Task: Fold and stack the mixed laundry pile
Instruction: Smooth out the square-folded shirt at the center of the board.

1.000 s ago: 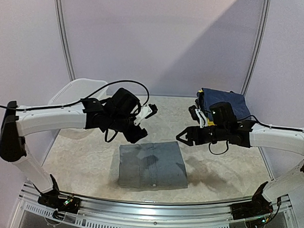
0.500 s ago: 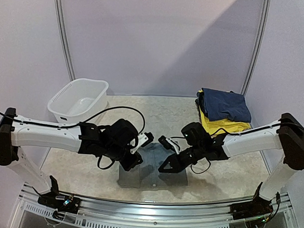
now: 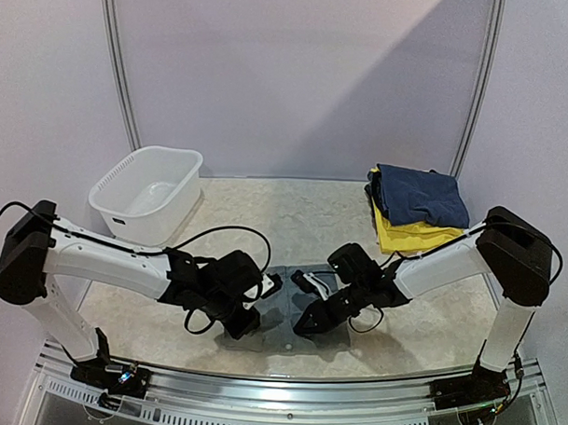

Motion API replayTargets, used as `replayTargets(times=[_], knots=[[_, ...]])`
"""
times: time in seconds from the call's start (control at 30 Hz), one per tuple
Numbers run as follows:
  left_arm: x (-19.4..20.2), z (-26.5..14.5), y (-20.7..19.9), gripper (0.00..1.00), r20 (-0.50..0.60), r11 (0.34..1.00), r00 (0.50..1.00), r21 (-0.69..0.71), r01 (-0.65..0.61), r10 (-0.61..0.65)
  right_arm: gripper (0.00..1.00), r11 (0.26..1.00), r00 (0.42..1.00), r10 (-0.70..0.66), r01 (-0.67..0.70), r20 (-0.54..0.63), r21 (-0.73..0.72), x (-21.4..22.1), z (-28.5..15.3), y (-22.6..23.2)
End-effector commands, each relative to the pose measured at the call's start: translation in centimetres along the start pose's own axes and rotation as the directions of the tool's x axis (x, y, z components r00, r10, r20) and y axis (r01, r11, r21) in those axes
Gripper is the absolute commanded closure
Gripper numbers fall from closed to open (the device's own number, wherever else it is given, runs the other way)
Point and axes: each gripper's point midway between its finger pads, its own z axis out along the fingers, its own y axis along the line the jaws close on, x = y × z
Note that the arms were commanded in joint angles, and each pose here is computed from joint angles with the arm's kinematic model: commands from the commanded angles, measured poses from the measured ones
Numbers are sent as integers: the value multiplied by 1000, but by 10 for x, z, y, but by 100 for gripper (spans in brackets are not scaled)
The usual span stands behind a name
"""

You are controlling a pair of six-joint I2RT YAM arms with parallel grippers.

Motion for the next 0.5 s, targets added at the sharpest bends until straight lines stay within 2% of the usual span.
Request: replayTargets(times=[0.0, 0.2, 0.47], knots=[[32, 28, 8, 84, -92, 998, 996, -56, 10, -15, 91, 998, 999, 42, -41, -18, 37, 9, 10, -21], [43, 37, 15, 85, -137, 995, 990, -101, 8, -22, 91, 993, 996, 86, -83, -32, 87, 15, 7, -33], [5, -8, -1, 82, -48, 997, 999, -77, -17, 14, 89, 1000, 1000, -5, 5, 22, 13, -15, -19, 11]])
